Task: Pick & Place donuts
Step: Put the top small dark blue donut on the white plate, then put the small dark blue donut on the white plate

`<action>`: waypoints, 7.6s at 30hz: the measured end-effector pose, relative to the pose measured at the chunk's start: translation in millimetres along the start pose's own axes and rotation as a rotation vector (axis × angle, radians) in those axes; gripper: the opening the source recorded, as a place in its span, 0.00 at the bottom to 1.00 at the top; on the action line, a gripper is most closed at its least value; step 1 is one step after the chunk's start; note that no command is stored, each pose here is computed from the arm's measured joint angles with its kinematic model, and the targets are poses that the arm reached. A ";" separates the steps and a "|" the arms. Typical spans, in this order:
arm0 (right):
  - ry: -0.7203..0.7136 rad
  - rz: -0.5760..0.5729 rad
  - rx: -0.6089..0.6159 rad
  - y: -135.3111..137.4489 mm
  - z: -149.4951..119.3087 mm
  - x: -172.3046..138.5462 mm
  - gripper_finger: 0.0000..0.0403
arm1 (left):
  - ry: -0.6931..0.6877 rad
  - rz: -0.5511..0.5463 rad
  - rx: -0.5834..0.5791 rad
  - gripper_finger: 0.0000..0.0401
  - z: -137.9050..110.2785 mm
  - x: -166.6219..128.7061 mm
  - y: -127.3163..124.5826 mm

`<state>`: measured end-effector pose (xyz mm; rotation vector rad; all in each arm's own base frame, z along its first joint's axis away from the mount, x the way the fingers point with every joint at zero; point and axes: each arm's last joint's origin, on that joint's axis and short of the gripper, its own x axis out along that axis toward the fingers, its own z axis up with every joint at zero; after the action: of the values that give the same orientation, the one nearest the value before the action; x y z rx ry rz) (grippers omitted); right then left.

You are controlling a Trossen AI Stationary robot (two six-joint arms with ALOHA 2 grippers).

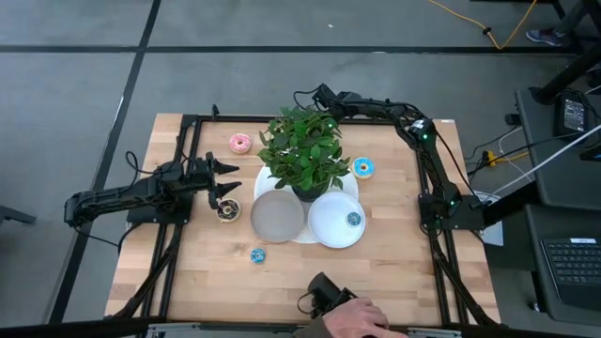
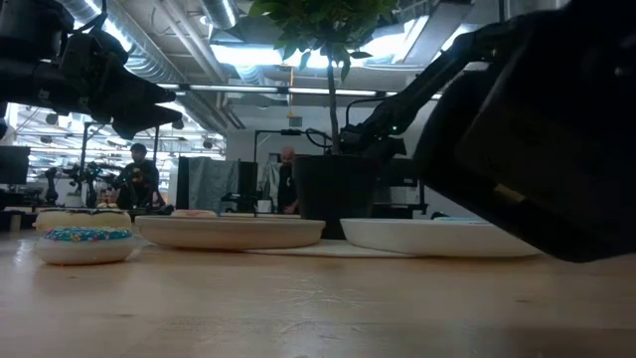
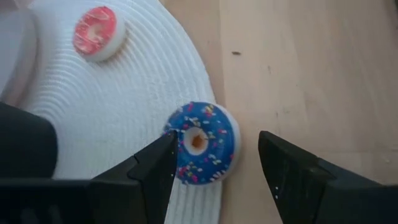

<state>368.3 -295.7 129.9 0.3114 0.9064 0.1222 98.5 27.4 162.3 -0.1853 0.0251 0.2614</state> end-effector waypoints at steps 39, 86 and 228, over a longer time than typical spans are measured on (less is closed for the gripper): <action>-0.009 -0.025 0.062 -4.1 4.3 -12.0 0.04 | 0.000 0.000 0.000 0.65 0.0 0.0 0.0; -0.091 -0.061 0.224 72.9 -50.6 -113.0 0.03 | 0.000 0.000 0.000 0.65 -0.1 0.0 0.0; -0.166 -0.189 0.493 264.4 -134.7 -47.1 0.36 | 0.001 0.000 0.000 0.65 -0.2 0.0 0.0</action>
<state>240.0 -27.3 171.6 0.6801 0.7878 -0.3036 98.6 27.4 162.1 -0.1853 0.0258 0.2612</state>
